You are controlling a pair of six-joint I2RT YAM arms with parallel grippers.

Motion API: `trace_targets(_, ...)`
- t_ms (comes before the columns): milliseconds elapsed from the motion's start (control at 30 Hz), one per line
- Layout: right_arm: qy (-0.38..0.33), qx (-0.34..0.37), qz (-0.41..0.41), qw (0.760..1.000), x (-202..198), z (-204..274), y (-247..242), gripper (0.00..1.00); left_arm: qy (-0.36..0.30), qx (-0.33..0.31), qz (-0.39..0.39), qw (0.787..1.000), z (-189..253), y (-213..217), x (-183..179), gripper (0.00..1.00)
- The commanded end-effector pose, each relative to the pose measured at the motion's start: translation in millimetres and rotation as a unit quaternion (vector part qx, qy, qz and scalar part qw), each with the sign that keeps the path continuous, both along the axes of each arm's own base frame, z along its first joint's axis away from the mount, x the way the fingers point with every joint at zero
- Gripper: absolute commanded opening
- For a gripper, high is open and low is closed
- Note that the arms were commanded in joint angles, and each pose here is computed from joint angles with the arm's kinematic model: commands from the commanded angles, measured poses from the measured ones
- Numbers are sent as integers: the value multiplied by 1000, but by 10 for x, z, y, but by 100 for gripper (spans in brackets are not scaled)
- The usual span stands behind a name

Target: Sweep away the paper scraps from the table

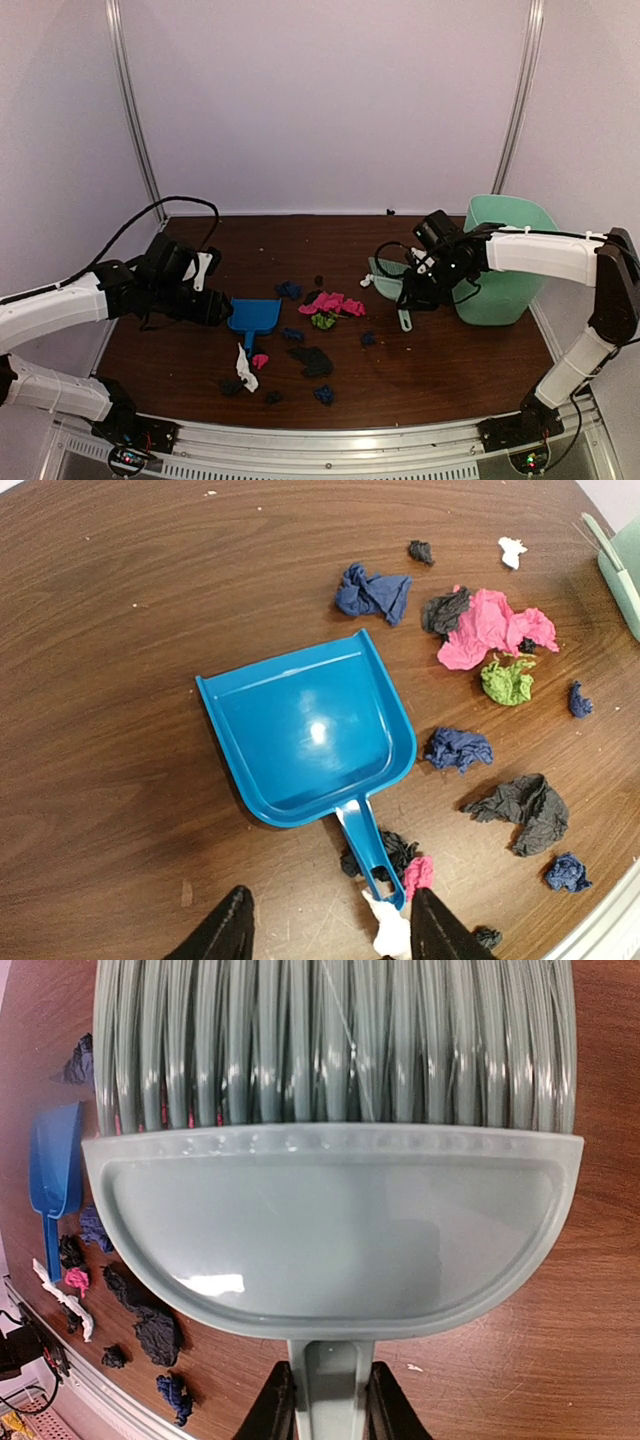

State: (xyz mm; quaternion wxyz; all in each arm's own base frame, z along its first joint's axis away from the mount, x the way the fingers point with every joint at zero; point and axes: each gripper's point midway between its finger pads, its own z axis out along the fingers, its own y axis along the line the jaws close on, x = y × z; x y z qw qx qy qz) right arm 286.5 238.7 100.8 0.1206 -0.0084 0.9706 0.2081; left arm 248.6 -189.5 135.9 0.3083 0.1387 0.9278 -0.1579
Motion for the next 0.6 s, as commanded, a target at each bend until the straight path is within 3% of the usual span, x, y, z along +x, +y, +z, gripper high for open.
trace_targets(0,-25,49,-10,998,103,291,166,0,-20,-38,-3,999,207,-136,80,72)
trace_targets(367,-80,142,-118,980,627,1246,416,0,-69,-123,-20,990,921,-546,382,68)
trace_targets(567,-87,248,-220,939,766,1689,549,0,-102,-172,-21,980,1332,-738,515,66)
